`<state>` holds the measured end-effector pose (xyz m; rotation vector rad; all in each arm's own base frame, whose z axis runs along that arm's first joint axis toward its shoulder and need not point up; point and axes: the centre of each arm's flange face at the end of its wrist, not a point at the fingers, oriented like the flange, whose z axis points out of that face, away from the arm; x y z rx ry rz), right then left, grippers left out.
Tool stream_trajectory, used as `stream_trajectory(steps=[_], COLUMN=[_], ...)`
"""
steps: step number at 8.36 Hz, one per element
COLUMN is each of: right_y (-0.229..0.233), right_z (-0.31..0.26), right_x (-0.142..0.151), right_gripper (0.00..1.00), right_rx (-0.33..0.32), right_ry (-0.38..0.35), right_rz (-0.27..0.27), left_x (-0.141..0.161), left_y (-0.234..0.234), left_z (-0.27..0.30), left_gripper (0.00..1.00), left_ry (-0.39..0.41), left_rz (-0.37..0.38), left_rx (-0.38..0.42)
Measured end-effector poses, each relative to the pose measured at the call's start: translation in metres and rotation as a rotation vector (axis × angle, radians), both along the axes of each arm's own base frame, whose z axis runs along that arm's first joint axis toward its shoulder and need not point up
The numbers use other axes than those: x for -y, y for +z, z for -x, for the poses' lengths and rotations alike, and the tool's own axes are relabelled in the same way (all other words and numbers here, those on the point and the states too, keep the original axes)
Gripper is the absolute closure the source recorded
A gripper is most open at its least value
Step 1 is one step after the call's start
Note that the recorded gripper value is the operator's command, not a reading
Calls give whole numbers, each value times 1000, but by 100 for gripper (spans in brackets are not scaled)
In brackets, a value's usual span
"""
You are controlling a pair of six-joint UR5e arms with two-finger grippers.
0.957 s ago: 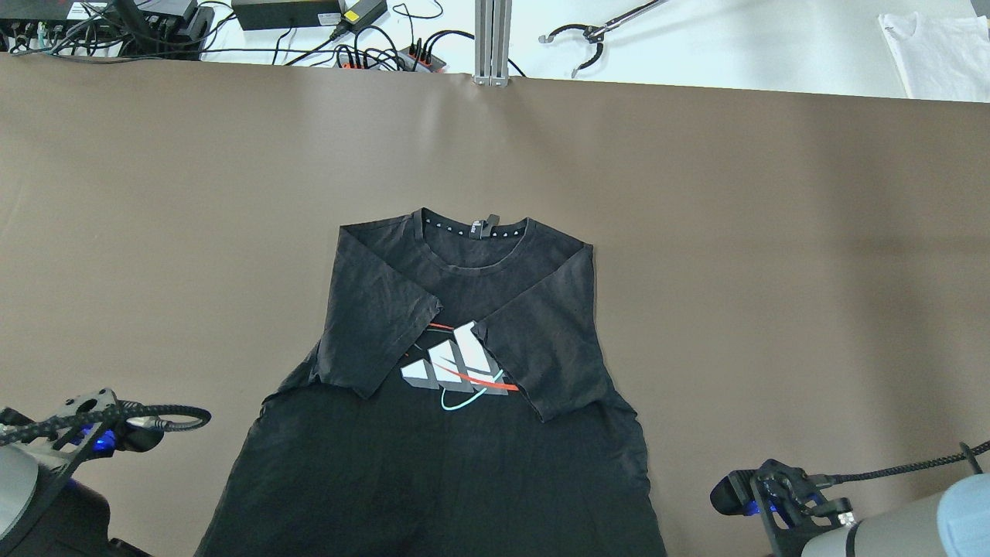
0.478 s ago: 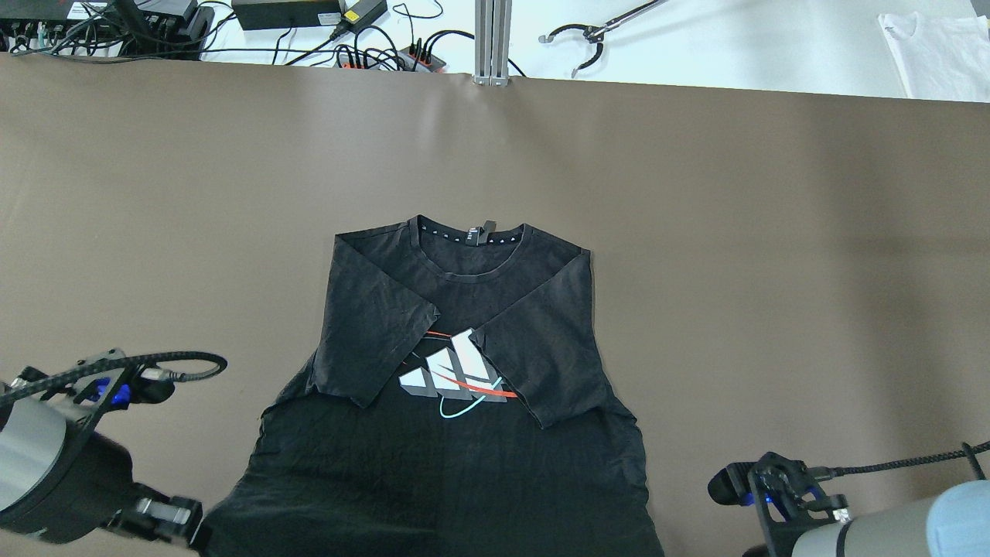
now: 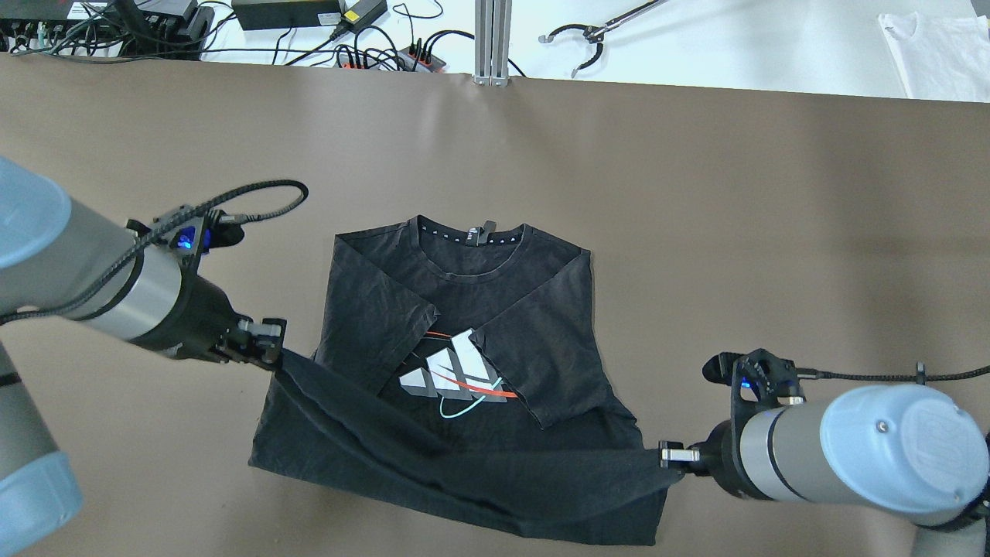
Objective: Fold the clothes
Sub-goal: 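Lift the hem with both grippers and carry it toward the collar, then lower the hem onto the shirt near the collar with both grippers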
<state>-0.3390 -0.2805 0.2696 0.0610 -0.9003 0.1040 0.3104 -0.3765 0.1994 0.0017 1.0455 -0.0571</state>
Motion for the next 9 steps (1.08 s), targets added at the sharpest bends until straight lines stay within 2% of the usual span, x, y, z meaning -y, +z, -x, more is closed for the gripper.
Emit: stream_trajectory(steps=[1, 3, 6, 9], right_y=[10, 14, 5, 12], right_z=[-2, -5, 2, 11], right_x=[26, 57, 91, 127], right_gripper=[100, 100, 100, 100], right_rx=[-20, -11, 16, -3], right_ry=[60, 132, 190, 236], right_rz=[0, -17, -50, -48], left_x=[30, 75, 126, 178], left_y=[5, 19, 27, 44], left_z=[11, 28, 15, -5], left_gripper=[100, 100, 100, 100], left_ry=[-60, -131, -173, -176], left_rz=[8, 21, 8, 10], left_rx=[20, 57, 116, 170])
